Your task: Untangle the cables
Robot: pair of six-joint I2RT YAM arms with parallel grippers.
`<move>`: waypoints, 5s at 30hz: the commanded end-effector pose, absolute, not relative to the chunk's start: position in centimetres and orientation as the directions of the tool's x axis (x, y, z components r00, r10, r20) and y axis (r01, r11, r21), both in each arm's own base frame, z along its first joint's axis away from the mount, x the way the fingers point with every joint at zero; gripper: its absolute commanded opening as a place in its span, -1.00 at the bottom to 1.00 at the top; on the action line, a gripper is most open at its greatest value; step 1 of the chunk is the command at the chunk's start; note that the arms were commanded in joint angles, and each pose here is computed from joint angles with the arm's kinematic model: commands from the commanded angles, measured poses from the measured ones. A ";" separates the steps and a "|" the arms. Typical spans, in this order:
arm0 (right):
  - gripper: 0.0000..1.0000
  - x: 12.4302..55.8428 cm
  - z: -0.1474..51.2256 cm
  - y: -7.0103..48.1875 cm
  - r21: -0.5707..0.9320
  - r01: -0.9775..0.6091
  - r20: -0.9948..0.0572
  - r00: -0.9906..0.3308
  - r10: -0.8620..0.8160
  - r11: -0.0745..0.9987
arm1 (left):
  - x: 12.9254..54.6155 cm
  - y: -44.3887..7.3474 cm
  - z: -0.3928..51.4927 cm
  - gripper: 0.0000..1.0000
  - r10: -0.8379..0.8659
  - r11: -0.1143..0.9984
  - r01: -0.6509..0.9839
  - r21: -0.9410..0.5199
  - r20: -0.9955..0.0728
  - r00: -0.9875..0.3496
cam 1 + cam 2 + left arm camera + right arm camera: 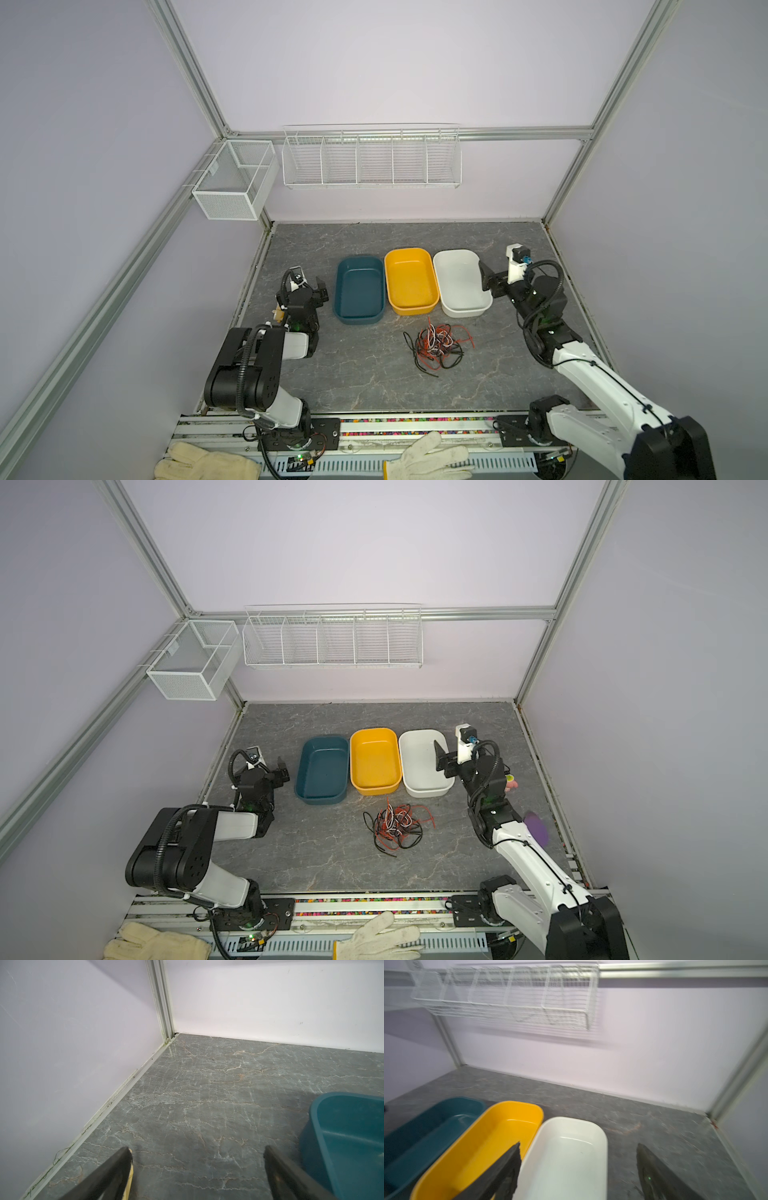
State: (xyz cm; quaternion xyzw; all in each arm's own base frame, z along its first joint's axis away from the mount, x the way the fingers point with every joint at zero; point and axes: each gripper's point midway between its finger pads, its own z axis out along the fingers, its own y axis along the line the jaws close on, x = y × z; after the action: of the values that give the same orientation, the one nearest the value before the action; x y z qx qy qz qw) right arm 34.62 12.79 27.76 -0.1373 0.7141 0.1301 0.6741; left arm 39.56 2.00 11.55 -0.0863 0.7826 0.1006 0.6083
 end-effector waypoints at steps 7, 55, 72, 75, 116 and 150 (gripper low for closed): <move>0.76 33.8 32.8 16.4 0.347 -0.452 -0.932 -0.262 0.250 0.822 | 40.1 2.3 11.8 0.98 -0.040 0.967 -0.255 0.023 -0.971 -0.236; 0.77 22.5 15.3 18.2 0.433 -0.270 -0.477 -0.878 -0.035 0.860 | 24.1 -19.7 18.5 0.99 -0.282 0.905 0.046 -0.423 -0.678 -0.679; 0.97 19.2 10.4 19.9 0.469 -0.271 -0.415 -0.908 -0.062 0.840 | 18.4 -29.5 10.9 0.92 -0.195 0.882 0.103 -0.460 -0.554 -0.810; 0.87 19.3 10.1 20.2 0.470 -0.266 -0.406 -0.912 -0.061 0.842 | 18.0 -30.3 10.6 0.91 -0.215 0.869 0.095 -0.485 -0.544 -0.811; -0.53 20.4 7.0 22.7 0.409 -0.262 -0.366 -0.925 -0.105 0.874 | 16.5 -30.4 6.2 0.74 -0.286 0.804 0.052 -0.592 -0.463 -0.839; -0.86 17.2 23.0 22.8 0.355 -0.506 -0.647 -0.740 -0.184 0.786 | 16.2 -29.3 4.8 0.77 -0.303 0.809 0.024 -0.587 -0.452 -0.839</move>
State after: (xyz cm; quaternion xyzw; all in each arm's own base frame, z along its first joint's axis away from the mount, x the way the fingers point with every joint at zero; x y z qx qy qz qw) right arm 17.61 23.40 21.60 -0.1824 0.9004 0.2665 0.2916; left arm 16.07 -29.66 4.74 -0.0621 0.9145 -0.2985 0.2662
